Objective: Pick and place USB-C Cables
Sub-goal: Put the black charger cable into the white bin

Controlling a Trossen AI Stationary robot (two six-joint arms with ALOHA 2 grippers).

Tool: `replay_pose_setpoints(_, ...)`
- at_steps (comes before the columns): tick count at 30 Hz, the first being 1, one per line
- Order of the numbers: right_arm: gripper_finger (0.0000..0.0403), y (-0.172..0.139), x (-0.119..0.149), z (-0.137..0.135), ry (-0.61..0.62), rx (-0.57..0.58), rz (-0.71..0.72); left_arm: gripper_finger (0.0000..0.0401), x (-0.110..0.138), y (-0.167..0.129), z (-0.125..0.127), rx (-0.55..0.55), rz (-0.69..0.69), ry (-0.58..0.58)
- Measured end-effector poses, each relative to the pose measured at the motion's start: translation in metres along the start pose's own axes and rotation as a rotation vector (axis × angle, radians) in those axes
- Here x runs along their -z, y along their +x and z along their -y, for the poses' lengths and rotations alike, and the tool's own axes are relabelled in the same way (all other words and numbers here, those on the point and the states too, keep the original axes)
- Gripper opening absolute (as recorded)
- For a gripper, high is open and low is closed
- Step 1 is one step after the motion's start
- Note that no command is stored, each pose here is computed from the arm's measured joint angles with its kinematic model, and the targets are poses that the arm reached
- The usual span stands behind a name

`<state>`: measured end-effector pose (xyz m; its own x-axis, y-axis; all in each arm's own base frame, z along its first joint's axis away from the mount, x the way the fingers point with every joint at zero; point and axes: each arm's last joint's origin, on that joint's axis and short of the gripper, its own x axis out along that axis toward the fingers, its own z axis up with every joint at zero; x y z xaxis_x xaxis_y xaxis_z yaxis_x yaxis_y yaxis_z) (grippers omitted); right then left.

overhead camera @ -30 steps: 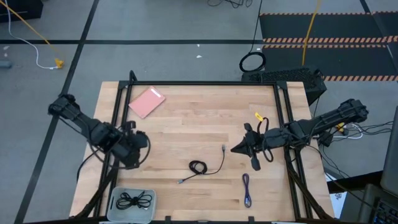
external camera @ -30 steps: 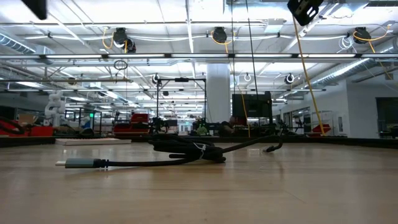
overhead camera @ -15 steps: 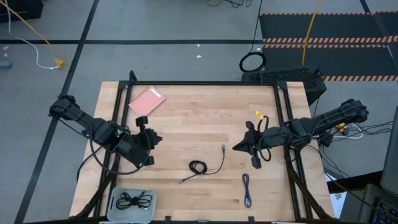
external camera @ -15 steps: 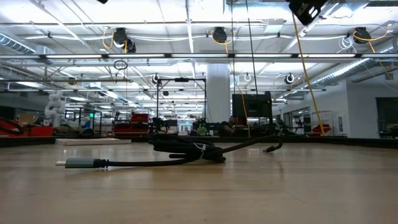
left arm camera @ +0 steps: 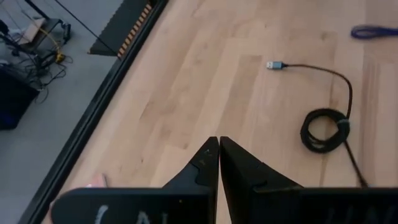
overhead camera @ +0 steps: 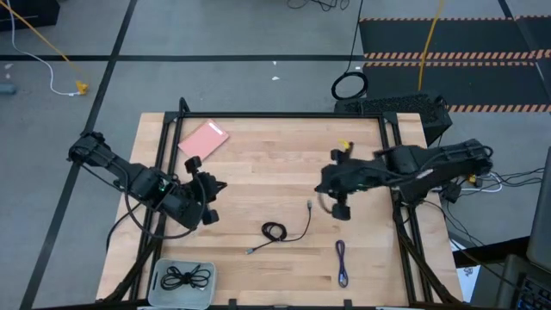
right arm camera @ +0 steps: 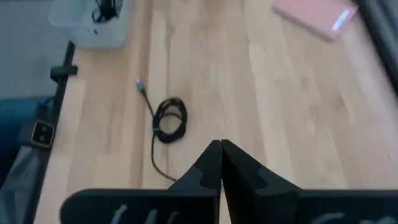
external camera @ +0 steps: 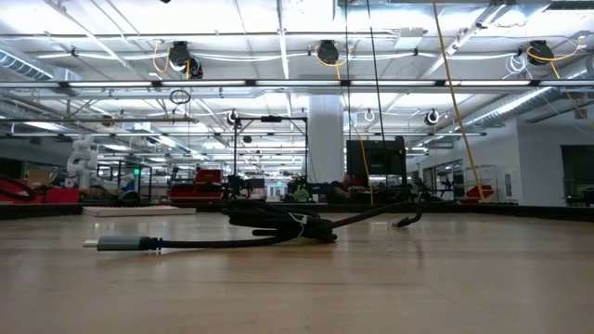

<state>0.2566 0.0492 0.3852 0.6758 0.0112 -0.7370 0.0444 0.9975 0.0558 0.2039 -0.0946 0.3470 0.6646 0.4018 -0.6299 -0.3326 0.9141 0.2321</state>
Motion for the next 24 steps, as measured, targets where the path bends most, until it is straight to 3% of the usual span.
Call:
replay_pose_setpoints(8,0.0,0.021,-0.029,0.003,0.015,0.018,-0.196,0.0019,-0.001,0.012,0.016,-0.015,-0.007,0.019)
replay_pose_setpoints(24,0.0,0.094,-0.047,0.009,-0.042,-0.03,-0.457,0.0019,0.0,0.017,0.019,-0.026,-0.018,0.01)
